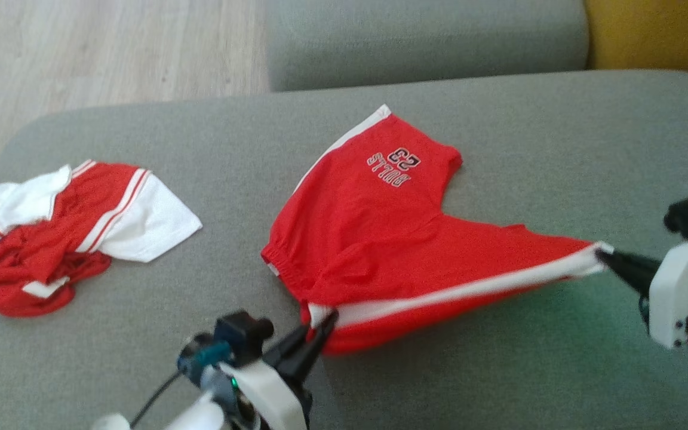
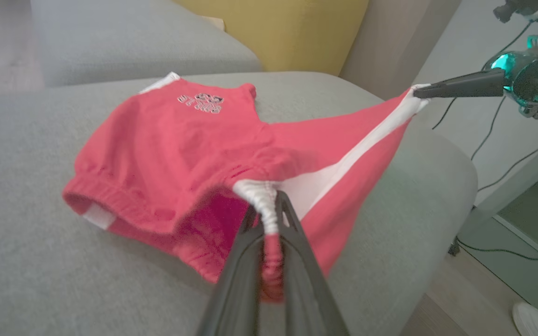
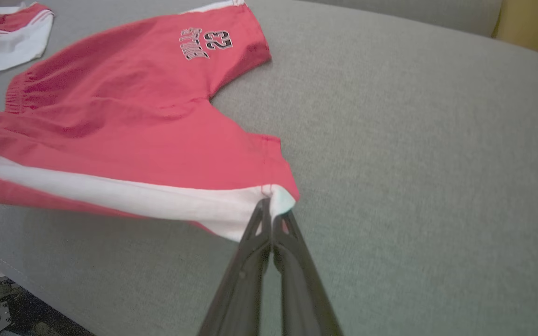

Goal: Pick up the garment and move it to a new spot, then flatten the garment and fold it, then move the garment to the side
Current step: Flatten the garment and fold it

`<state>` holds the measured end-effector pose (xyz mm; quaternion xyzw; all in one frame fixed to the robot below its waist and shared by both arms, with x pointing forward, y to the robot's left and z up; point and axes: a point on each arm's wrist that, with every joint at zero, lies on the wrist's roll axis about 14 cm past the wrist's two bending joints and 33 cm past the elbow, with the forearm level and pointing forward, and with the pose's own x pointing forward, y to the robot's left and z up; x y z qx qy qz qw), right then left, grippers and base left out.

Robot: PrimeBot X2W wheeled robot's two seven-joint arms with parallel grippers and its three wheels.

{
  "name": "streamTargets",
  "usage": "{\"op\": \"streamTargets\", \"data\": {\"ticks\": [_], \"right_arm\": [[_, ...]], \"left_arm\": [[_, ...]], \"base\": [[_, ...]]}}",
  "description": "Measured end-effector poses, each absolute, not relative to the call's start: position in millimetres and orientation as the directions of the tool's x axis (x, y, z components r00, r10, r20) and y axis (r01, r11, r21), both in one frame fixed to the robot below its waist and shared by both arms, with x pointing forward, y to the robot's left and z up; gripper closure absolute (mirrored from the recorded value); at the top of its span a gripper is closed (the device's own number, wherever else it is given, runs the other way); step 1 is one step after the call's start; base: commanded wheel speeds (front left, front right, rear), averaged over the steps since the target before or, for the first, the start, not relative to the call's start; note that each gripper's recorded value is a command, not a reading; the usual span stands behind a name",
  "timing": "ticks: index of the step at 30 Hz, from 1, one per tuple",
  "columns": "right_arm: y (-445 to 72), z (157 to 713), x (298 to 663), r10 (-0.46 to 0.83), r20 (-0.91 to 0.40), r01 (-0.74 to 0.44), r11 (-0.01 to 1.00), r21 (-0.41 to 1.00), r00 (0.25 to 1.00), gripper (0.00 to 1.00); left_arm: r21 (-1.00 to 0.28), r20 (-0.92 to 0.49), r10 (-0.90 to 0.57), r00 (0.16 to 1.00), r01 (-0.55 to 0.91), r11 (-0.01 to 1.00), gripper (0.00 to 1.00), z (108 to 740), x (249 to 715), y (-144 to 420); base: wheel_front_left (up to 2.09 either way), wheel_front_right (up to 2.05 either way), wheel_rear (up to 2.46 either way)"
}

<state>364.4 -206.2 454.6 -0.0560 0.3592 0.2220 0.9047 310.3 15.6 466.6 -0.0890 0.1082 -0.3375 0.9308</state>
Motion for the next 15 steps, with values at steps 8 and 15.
{"op": "streamTargets", "data": {"ticks": [8,15], "right_arm": [[-185,486,429,0.362,-0.607,-0.462,0.887,-0.010,0.707,1.00],[-159,496,482,0.378,-0.583,-0.494,0.869,-0.045,0.719,1.00]], "left_arm": [[-0.209,-0.067,-0.606,0.793,0.582,0.786,1.00,492,363,25],[-0.210,-0.064,-0.558,0.827,0.536,0.818,1.00,490,395,37]], "base": [[0.00,0.00,0.00],[0.00,0.00,0.00]]}}
